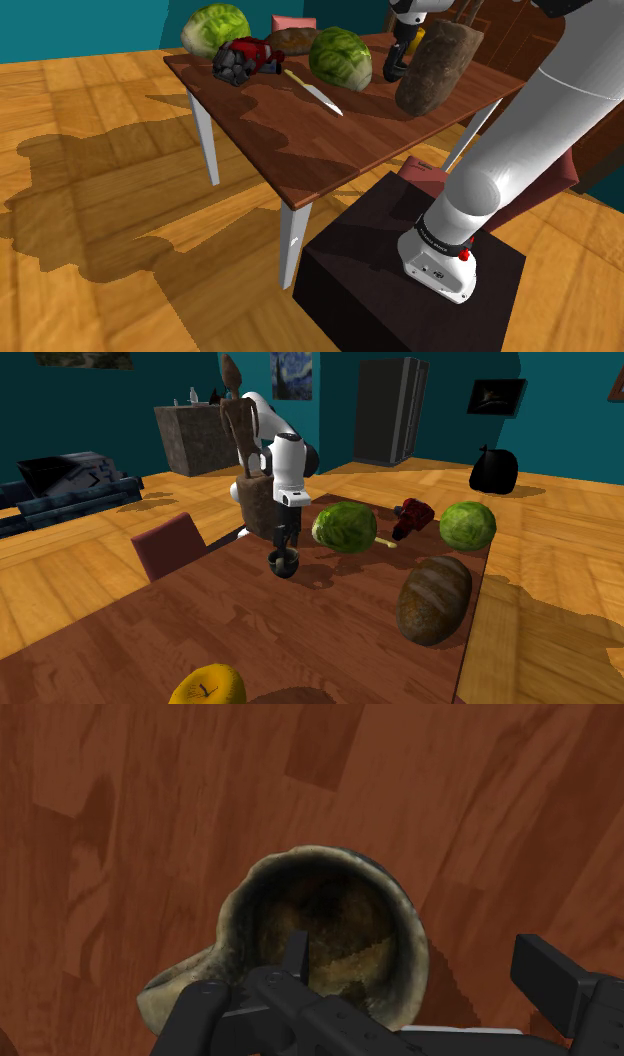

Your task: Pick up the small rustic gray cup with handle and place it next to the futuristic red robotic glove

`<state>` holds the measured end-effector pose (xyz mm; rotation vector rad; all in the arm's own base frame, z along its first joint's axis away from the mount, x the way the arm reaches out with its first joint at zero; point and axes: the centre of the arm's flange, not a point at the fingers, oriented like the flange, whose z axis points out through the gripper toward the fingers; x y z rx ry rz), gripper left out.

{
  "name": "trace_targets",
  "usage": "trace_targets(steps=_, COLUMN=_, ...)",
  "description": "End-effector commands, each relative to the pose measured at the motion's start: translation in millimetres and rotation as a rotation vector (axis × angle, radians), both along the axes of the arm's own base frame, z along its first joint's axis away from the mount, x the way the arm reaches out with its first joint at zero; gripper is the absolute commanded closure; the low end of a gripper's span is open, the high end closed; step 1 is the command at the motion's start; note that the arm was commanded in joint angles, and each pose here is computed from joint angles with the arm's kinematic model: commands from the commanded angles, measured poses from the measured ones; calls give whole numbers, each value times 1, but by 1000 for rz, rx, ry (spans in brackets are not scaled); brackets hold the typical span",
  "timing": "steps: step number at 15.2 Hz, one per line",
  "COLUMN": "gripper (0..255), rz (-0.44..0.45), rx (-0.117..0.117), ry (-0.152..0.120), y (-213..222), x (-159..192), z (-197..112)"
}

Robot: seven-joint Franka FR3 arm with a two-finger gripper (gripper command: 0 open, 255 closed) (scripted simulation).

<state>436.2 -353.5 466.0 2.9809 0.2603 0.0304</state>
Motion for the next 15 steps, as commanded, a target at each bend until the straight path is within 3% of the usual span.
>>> trace_targets(steps=1, gripper=0, rz=0, rx=0, ry=0, y=0, x=0, z=0)
trace_targets(steps=2, gripper=0, rz=0, rx=0, ry=0, y=0, x=0, z=0)
trace_targets(steps=3, gripper=255, rz=0, rx=0, ry=0, y=0, x=0, z=0)
trace_targets(steps=12, gripper=255, rz=0, rx=0, ry=0, y=0, x=0, z=0)
trace_targets(steps=15, gripper=255, rz=0, rx=0, ry=0, y=0, x=0, z=16)
